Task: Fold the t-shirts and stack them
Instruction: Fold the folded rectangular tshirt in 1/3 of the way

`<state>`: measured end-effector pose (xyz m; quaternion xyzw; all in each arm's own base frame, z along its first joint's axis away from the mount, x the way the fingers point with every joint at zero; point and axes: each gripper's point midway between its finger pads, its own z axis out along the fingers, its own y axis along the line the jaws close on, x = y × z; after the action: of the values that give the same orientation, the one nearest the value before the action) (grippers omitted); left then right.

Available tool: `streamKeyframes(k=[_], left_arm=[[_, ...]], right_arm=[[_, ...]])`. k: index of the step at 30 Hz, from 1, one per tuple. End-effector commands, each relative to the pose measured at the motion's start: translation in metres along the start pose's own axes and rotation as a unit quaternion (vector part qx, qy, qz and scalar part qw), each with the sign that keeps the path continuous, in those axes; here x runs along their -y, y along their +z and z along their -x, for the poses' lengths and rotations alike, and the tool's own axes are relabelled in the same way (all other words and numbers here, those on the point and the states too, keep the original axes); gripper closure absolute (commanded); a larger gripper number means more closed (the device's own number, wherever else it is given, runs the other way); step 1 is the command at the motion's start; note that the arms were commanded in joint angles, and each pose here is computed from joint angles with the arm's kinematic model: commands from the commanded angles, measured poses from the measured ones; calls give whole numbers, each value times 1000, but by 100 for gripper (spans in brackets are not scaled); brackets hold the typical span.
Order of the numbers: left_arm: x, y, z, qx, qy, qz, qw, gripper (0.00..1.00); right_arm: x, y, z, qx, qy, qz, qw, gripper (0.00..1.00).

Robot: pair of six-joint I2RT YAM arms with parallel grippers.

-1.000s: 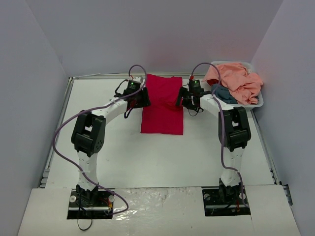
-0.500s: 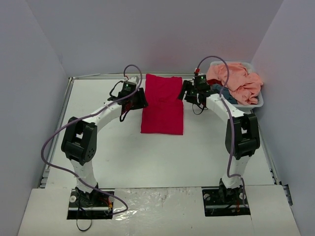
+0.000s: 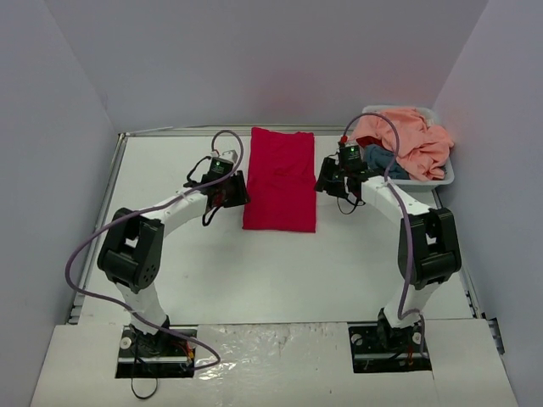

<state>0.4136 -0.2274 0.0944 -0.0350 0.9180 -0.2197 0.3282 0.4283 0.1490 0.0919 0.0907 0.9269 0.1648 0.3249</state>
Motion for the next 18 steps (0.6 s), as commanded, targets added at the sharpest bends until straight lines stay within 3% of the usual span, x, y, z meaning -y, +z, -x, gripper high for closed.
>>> streamKeyframes(k=[1,10,18], left_arm=[[11,-25,6,29,0,-12,1000,69],[-6,-26,-43,-6,12,8,1000,69],[-17,-19,-57,-20,19,28,999,69]], right_arm=[[-8,-29,2,19,-12,11,1000,53],[6,-32,-37,-9,-16,-7,1000,52],[12,-28,-49,-19,-20,-18,999,52]])
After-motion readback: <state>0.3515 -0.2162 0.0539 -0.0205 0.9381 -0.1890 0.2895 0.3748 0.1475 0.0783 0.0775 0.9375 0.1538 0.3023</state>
